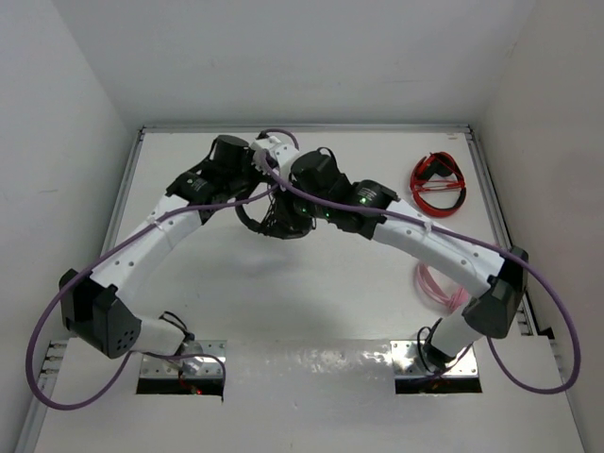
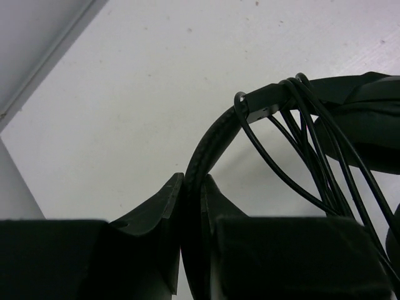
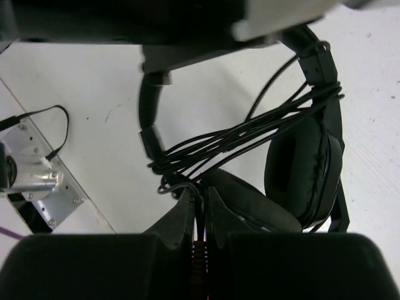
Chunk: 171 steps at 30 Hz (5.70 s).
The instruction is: Wrap the headphones
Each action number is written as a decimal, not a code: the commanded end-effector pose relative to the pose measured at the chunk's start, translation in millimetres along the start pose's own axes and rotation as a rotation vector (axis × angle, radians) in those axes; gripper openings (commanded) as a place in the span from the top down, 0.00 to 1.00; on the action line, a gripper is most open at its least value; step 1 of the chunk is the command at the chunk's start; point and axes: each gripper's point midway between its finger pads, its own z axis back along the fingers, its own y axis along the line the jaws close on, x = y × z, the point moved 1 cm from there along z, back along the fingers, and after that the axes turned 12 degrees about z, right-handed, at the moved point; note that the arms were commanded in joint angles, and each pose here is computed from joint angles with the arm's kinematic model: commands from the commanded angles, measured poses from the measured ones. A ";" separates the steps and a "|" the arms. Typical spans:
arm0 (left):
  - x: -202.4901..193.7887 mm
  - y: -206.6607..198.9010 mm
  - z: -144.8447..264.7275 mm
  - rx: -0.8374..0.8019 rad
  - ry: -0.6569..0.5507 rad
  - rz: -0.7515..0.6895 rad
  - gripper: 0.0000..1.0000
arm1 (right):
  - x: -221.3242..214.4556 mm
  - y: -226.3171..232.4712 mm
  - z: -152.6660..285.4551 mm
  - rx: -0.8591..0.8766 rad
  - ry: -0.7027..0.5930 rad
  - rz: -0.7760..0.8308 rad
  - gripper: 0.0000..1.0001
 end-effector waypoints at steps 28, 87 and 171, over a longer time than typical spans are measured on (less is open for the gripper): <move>-57.2 -84.7 16.1 -0.376 0.360 0.408 1.00 | -111.4 -99.1 -64.8 -0.392 0.358 -0.394 0.52; -60.9 -69.3 -62.5 -0.288 0.351 0.602 1.00 | -284.4 -4.0 -23.0 0.270 0.171 0.425 0.42; -82.8 -31.6 -112.2 -0.269 0.366 0.690 1.00 | -199.4 -9.5 -27.8 0.352 0.119 0.282 0.62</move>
